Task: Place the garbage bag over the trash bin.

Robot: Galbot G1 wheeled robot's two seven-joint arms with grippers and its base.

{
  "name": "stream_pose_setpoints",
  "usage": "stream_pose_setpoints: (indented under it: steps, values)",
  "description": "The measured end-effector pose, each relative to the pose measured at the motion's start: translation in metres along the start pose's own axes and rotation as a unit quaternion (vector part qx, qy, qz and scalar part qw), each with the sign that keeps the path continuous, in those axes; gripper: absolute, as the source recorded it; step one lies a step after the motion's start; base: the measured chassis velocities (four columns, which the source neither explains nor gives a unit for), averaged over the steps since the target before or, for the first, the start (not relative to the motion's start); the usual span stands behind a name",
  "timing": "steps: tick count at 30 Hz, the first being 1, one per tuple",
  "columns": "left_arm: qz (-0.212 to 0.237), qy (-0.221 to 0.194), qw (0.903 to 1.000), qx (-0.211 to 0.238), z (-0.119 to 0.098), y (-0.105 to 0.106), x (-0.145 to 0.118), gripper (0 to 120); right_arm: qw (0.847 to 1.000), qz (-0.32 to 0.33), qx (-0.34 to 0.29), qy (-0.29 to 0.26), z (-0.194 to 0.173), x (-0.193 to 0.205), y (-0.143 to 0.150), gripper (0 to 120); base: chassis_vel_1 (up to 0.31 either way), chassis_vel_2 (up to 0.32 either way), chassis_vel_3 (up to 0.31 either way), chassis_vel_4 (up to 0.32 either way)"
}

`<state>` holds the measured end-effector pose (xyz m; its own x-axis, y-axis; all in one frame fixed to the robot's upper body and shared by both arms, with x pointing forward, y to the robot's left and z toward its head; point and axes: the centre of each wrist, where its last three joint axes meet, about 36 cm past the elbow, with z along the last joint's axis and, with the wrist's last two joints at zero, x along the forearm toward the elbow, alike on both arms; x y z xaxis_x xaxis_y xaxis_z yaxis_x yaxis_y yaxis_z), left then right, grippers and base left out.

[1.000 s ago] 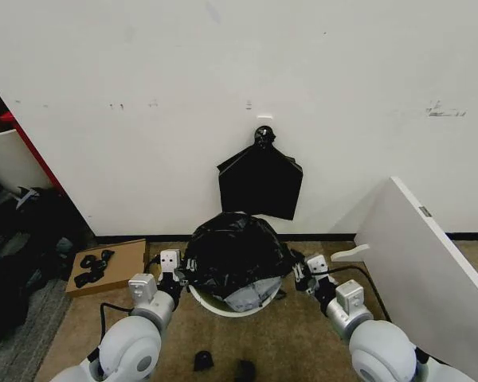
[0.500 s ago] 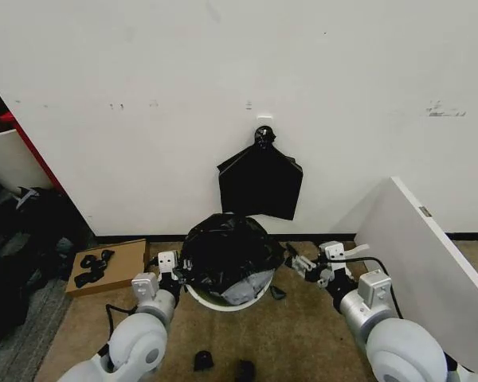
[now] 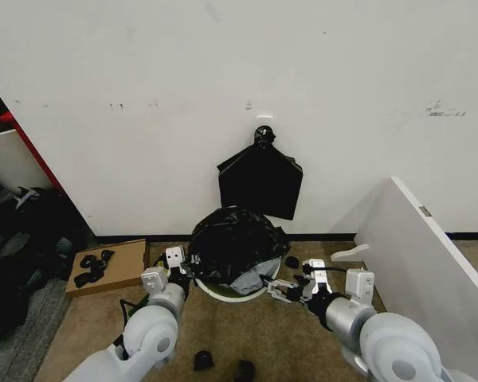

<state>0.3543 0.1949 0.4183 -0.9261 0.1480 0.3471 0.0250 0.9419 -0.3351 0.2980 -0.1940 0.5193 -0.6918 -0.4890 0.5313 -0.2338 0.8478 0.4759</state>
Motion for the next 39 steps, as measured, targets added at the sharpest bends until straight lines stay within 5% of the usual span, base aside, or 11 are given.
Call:
stream_pose_setpoints:
  steps: [25,39]
  values:
    - [0.003,-0.001,1.0,-0.003,-0.006,0.006,-0.003,1,0.999,-0.021,0.021,-0.012,0.023,-0.012,0.005,4,0.0,0.0,0.0,0.0]
    - [0.001,-0.005,0.9999,0.014,-0.013,0.005,-0.005,1,0.998,-0.016,0.053,-0.015,0.038,-0.008,0.001,0,0.0,0.0,0.0,0.0]
